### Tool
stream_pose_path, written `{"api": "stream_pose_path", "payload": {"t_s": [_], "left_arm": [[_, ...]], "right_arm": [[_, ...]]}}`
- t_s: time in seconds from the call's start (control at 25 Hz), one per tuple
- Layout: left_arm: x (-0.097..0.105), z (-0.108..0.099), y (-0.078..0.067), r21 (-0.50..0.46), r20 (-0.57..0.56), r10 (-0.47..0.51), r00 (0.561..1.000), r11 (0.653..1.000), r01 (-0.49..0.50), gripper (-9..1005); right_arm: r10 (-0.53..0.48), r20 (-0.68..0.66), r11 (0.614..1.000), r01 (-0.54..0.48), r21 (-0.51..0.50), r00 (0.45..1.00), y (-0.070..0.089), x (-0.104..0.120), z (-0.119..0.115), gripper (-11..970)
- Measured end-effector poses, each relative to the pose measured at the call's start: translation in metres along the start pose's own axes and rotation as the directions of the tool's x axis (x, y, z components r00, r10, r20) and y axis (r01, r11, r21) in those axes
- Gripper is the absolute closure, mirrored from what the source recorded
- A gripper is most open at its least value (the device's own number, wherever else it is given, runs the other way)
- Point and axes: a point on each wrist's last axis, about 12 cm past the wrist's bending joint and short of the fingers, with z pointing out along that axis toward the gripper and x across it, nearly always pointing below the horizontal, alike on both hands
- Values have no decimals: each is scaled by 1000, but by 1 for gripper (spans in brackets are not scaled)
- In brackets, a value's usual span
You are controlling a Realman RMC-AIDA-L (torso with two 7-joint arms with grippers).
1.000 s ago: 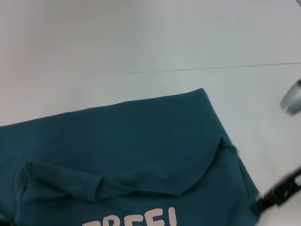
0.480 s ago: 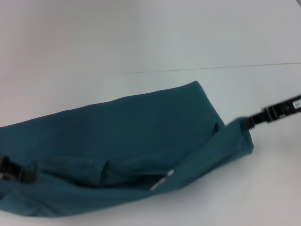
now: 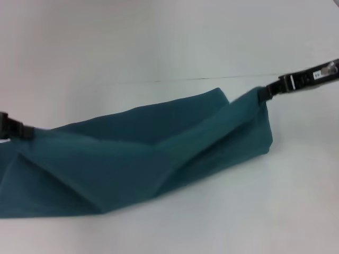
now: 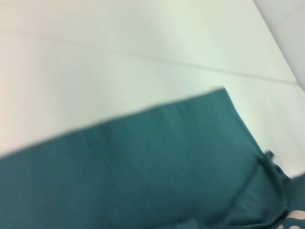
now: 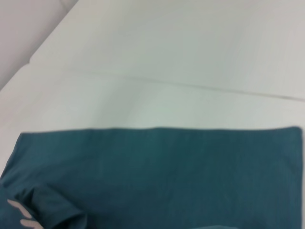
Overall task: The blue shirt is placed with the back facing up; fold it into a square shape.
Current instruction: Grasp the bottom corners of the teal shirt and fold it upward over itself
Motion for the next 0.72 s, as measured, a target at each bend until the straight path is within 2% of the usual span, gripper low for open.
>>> {"api": "stream_pose_path", "payload": {"t_s": [0.16, 0.32, 0.72], "left_arm": [[-10, -1, 6, -63, 64, -3, 998, 998, 7, 861], [-18, 4, 9, -124, 106, 11, 994, 992, 2, 857], [-30, 29, 9, -262, 143, 76, 987, 964, -36, 847]], "right_arm": [[31, 64, 998, -35, 54, 997, -8, -8, -2, 857], [46, 111, 995, -56, 87, 993, -13, -13, 6, 857], [29, 225, 986, -65, 156, 974, -8, -23, 50, 857]]}}
